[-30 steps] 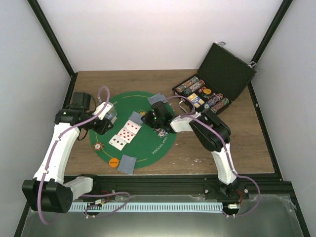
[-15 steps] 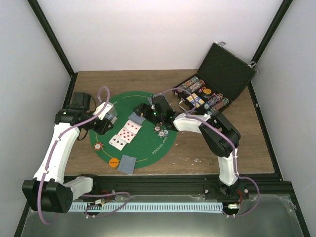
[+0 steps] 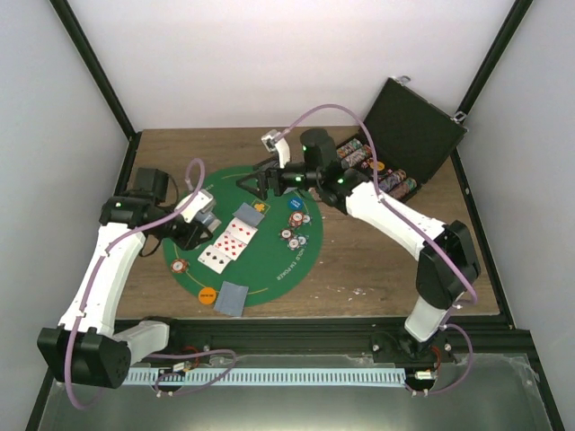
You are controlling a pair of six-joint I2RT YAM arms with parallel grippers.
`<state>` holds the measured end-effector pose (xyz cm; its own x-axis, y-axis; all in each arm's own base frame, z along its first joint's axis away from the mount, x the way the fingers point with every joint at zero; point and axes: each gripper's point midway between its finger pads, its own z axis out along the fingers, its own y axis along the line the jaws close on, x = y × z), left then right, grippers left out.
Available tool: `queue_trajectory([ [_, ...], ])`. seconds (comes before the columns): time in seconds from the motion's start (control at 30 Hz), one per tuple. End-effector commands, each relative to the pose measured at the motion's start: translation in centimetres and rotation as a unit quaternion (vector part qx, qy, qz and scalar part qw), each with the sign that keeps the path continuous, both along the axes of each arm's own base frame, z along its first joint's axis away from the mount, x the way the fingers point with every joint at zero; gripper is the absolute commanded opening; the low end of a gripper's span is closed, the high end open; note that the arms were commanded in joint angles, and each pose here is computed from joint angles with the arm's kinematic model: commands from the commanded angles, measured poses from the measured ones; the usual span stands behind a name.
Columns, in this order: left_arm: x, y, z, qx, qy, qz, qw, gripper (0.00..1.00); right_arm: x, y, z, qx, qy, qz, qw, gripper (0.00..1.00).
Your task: Distribute texas hold em gaming equipment
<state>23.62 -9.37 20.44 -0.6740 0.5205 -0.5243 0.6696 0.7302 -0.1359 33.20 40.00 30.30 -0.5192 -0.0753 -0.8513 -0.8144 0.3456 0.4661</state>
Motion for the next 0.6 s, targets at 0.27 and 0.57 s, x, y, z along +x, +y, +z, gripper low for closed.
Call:
queue_trajectory([
  [0.27, -4.8, -4.3, 2.8, -0.044, -0.001, -0.154, 0.987, 0.34, -7.8, 3.2, -0.4, 0.040, 0.092, 0.283, 0.954, 0.98],
  [0.57, -4.8, -4.5, 2.8, -0.047, 0.000, -0.159, 0.986, 0.34, -9.0, 6.6, -1.6, 0.035, 0.084, 0.312, 0.946, 0.98],
])
